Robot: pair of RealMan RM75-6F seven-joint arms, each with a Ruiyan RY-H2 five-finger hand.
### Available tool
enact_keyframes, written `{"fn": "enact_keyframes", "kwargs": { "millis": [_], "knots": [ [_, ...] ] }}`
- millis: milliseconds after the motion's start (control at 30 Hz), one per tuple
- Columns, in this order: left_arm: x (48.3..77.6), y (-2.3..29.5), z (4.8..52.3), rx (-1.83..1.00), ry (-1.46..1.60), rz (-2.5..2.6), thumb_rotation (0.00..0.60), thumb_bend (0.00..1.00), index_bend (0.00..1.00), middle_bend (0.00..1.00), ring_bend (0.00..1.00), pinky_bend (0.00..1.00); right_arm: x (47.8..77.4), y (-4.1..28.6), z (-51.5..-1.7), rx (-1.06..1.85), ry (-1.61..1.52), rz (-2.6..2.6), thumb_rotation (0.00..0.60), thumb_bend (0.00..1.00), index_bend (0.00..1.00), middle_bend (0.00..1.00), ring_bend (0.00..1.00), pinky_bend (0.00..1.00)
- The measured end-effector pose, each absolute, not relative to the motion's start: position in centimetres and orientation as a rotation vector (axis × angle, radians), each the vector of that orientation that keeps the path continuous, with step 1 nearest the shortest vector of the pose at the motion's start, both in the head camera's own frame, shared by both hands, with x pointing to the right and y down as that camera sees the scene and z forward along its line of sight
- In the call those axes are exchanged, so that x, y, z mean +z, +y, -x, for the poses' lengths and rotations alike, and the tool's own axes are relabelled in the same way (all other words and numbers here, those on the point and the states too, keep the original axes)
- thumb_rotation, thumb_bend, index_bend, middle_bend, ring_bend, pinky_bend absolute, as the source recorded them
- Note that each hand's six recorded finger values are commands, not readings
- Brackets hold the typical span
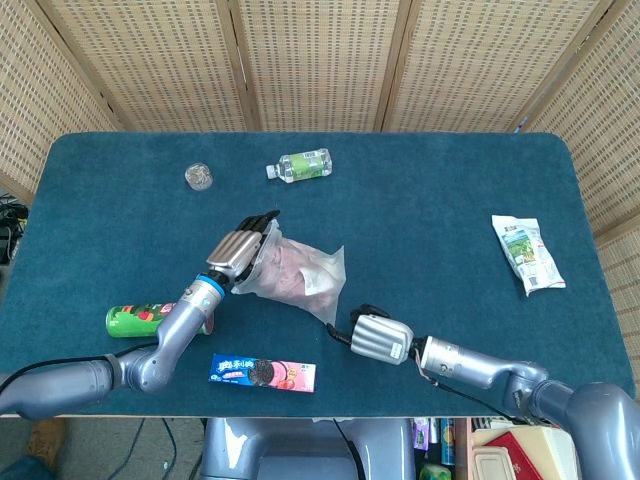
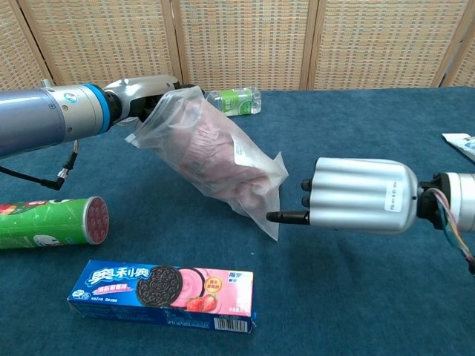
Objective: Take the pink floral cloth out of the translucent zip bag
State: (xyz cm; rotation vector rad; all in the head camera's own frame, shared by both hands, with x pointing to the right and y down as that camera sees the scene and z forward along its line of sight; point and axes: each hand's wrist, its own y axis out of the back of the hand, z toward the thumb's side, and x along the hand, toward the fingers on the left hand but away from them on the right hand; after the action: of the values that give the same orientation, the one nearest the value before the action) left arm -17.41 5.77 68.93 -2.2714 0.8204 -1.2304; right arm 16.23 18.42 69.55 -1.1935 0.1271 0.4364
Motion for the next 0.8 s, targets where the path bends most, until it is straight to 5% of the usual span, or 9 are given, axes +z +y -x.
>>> {"fn": "enact_keyframes", "kwargs": {
  "millis": [300,800],
  "knots": [
    [69.1,5.8,17.6,-1.248,0.815,2.272,0.6,0.54,0.67,0.0,0.0,0.0,69.9,18.8,-14.0,0.446,0.122,1.199,0.6,0.03,0.3,0.73,0.67,0.9],
    [69.5,6.0,17.8,-1.254,0.817,2.288,0.6,0.54,0.67,0.0,0.0,0.0,70.7,18.4,-11.9,0.459,0.124,1.205,0.6,0.07,0.31,0.73,0.67,0.9]
  ]
}}
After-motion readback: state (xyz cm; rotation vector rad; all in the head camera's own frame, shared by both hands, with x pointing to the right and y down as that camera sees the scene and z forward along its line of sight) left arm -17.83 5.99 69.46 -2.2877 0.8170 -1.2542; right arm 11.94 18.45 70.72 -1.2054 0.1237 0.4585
